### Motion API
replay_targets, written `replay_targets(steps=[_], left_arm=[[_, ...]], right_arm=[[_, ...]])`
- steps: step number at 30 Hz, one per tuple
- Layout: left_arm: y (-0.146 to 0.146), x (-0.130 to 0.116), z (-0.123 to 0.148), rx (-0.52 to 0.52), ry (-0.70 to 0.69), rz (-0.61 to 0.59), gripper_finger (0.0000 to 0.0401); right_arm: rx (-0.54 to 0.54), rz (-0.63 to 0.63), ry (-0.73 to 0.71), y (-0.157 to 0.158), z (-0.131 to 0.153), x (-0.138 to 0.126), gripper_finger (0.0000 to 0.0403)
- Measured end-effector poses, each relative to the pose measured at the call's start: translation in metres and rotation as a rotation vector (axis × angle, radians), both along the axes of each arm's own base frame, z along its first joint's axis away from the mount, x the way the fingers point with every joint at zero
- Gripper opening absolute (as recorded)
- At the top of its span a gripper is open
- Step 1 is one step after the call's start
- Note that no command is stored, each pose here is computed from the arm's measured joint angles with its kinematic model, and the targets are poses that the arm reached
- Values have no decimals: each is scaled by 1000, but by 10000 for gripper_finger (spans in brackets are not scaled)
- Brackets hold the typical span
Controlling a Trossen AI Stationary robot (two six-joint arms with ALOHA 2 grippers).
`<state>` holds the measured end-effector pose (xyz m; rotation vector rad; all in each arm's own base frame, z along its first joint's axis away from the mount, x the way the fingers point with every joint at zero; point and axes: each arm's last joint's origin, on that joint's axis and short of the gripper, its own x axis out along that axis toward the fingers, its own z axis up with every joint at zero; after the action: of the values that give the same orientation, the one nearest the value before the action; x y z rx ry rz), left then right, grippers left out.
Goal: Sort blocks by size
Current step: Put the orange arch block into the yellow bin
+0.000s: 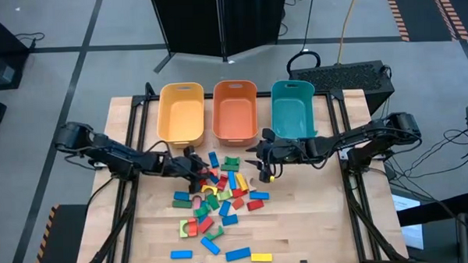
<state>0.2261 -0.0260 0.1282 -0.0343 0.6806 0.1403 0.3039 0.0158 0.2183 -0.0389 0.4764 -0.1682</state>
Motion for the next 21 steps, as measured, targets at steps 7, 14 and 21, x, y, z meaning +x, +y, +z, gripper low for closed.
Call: replay_targets(steps=[7,14,21], left_arm=[[-1,-1,-1,-25,16,-21,160],[0,-3,-4,-31,48,8,160],[0,-3,-4,-36,46,39,159]], right_arm=[[2,-1,12,0,-1,-1,160],[15,-6,10,0,-1,-1,160],[2,0,12,0,-1,-1,160]])
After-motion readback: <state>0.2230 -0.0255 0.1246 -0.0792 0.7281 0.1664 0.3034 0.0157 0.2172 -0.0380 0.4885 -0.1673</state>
